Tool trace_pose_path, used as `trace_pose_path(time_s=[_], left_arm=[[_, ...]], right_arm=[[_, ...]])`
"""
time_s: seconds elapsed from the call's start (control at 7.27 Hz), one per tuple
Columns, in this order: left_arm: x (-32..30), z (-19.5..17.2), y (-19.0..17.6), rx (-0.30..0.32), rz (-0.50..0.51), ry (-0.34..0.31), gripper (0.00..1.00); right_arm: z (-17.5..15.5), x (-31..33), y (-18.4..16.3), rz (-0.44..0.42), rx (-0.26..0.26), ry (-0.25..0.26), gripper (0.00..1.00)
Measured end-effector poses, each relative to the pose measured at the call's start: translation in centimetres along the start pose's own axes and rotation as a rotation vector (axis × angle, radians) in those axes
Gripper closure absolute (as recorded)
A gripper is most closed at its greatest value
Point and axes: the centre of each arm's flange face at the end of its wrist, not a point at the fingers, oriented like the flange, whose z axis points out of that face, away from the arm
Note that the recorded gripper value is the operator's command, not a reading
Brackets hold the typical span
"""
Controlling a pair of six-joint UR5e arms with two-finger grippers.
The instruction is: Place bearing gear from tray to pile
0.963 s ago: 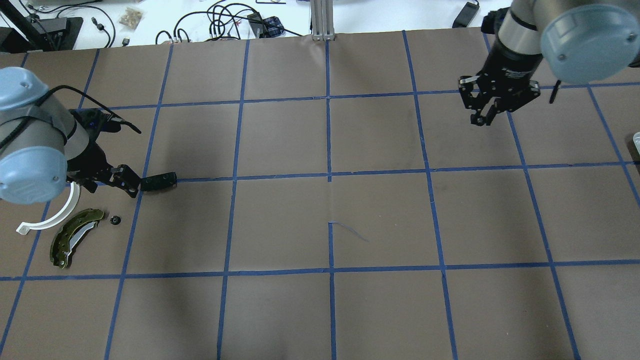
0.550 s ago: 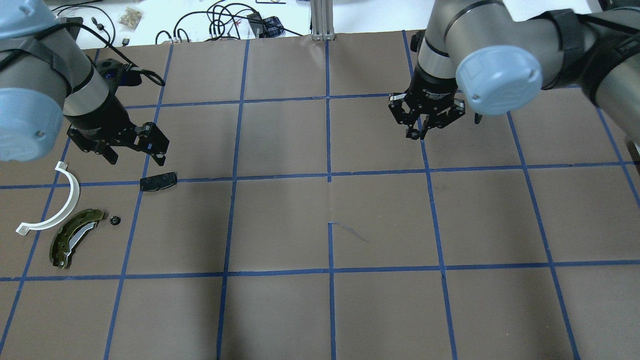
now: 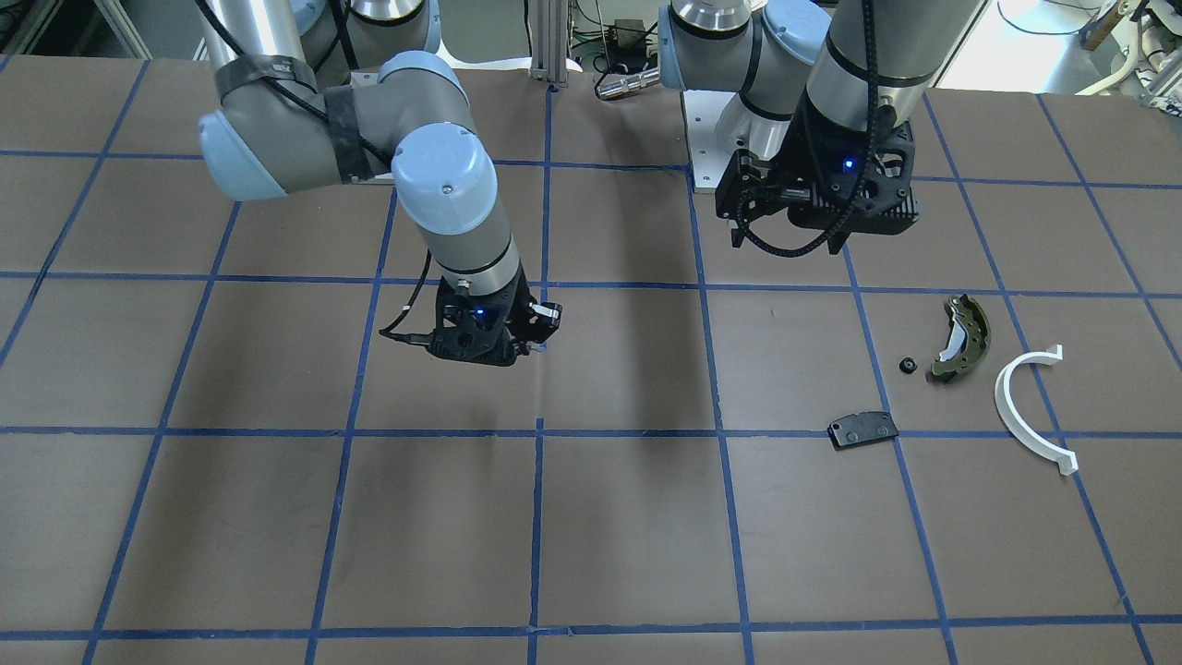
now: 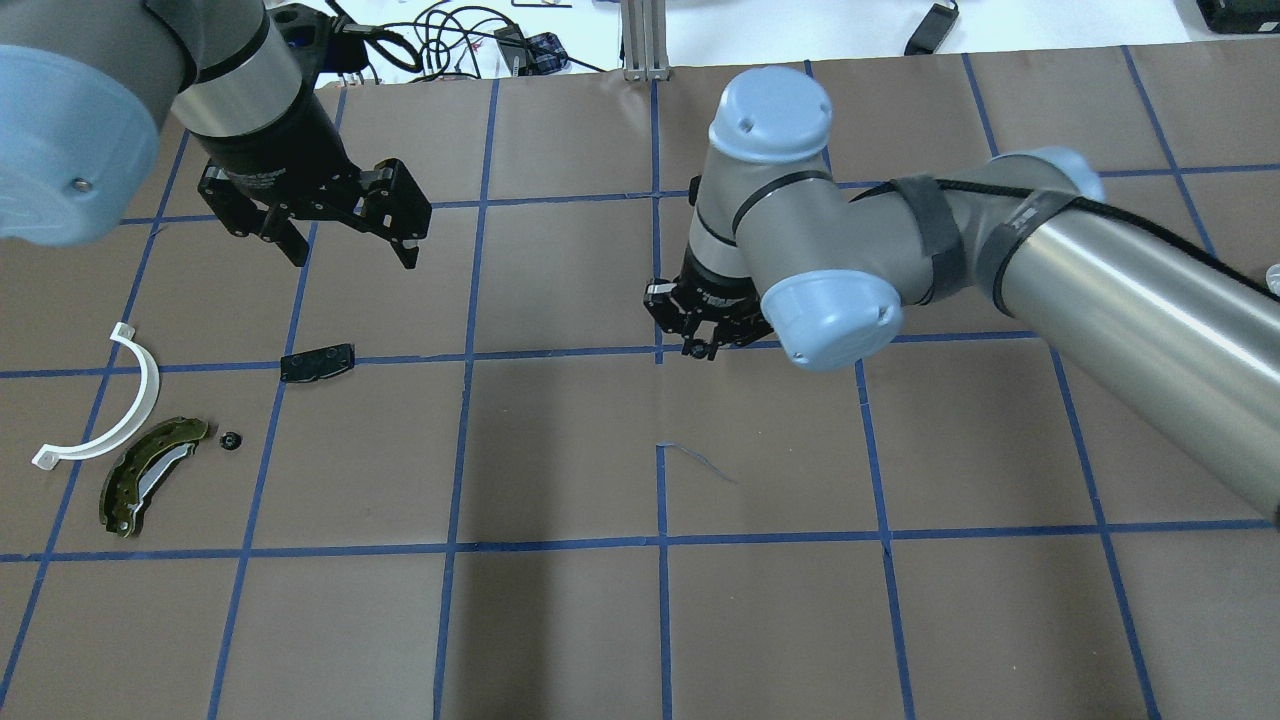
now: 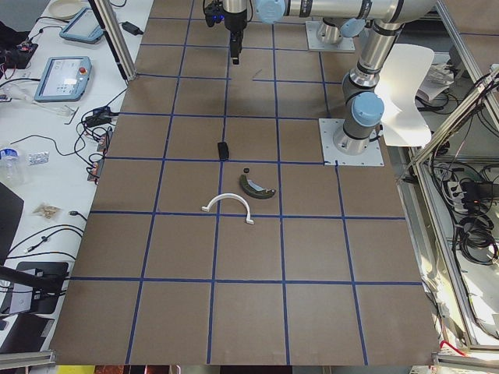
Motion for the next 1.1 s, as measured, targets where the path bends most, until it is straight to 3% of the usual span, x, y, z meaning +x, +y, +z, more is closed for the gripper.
trace_pose_path(time_s=[0.41, 0.69, 0.83, 1.1], left_arm=[[0.4, -0.3, 0.8, 0.012, 0.001, 0.0, 0.0], [0.4, -0.2, 0.9, 0.013, 0.005, 0.002, 0.0], [0.4, -0.2, 0.9, 0.012, 0.005, 0.002, 0.0], [0.4, -0.2, 0.9, 0.011, 0.003, 0.0, 0.0]], right_arm=[[4.5, -3.7, 2.7, -0.01, -0.048, -0.054, 1.0], [6.9, -6.0, 3.7, -0.022, -0.039, -0.09, 1.0], [7.9, -6.6, 3.9, -0.029, -0.033, -0.099, 0.95], [8.9, -7.1, 3.7, -0.037, -0.01, -0.113, 0.2]])
